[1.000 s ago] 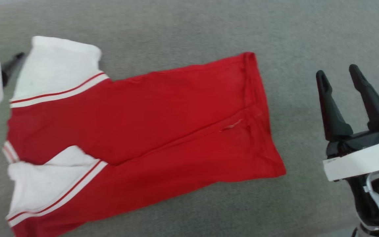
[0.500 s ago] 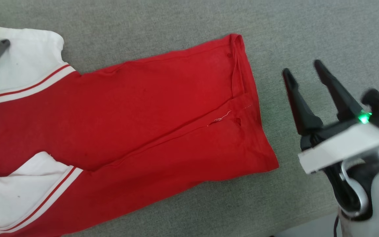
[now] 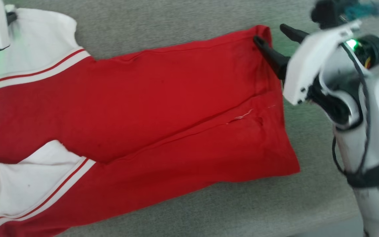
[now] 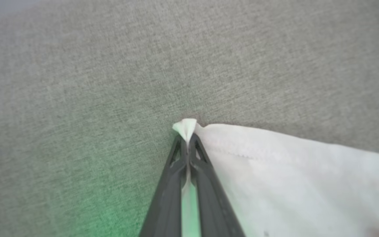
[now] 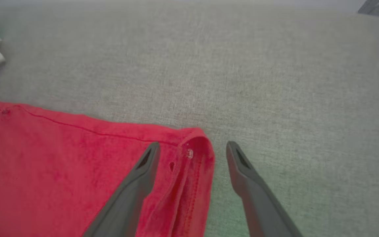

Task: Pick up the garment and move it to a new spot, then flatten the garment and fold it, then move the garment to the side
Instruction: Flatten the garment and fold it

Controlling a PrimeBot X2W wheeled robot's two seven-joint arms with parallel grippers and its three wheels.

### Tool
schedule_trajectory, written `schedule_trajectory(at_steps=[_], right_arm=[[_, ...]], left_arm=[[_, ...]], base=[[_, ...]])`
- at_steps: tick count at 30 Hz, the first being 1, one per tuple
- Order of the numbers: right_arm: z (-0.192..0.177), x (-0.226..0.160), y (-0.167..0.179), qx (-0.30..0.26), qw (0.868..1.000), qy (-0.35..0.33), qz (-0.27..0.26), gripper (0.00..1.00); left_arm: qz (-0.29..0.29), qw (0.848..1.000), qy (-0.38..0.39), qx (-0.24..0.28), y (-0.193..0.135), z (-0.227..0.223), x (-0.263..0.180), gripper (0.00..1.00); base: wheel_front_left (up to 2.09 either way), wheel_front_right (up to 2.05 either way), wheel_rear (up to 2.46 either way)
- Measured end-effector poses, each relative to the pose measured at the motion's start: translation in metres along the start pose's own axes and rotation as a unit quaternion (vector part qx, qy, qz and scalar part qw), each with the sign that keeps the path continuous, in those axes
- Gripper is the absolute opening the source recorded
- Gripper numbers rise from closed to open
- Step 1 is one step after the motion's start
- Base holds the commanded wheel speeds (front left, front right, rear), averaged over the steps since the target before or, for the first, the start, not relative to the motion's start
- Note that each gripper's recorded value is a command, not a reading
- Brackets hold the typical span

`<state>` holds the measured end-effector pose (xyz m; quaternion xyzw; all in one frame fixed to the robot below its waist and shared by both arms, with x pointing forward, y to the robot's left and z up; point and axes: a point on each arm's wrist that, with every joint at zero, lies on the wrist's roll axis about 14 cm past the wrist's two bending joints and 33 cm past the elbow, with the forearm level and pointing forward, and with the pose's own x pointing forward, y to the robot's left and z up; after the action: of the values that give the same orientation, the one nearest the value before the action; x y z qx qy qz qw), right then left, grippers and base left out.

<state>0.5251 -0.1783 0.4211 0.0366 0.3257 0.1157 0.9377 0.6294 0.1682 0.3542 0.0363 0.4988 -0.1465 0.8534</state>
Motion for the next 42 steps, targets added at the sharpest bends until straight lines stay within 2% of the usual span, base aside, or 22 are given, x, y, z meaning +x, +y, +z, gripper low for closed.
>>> schedule_trajectory(at_steps=[4, 10, 12, 19, 30, 36, 42], right_arm=[[-0.015, 0.025, 0.004, -0.014, 0.997, 0.081, 0.01, 1.0], [-0.037, 0.04, 0.01, -0.031, 0.981, 0.191, 0.017, 1.0], [-0.039, 0.042, 0.013, -0.035, 0.977, 0.209, 0.02, 0.0], [-0.031, 0.039, 0.016, -0.04, 0.978, 0.201, 0.027, 0.0], [0.005, 0.01, 0.028, -0.067, 0.99, 0.117, 0.042, 0.0], [0.023, -0.016, 0.033, -0.077, 0.994, 0.069, 0.046, 0.0], [0.025, -0.043, 0.038, -0.078, 0.995, 0.043, 0.05, 0.0]], left_arm=[[-0.002, 1.0, -0.004, -0.003, 0.0, 0.001, 0.0, 0.0], [-0.005, 1.0, -0.011, -0.002, -0.001, 0.001, -0.001, 0.0], [-0.003, 1.0, -0.016, -0.002, 0.0, 0.0, -0.003, 0.0], [-0.002, 0.999, -0.037, -0.001, 0.001, 0.006, -0.02, 0.0], [-0.001, 0.997, -0.064, 0.036, -0.001, 0.02, -0.088, 0.0], [0.001, 0.996, -0.069, 0.054, -0.001, 0.008, -0.126, 0.0], [-0.006, 0.996, -0.064, 0.055, -0.011, -0.017, -0.157, 0.0]], base=[[0.0, 0.0, 0.0], [0.0, 0.0, 0.0], [0.0, 0.0, 0.0], [0.0, 0.0, 0.0], [0.0, 0.0, 0.0], [0.0, 0.0, 0.0], [0.0, 0.0, 0.0]])
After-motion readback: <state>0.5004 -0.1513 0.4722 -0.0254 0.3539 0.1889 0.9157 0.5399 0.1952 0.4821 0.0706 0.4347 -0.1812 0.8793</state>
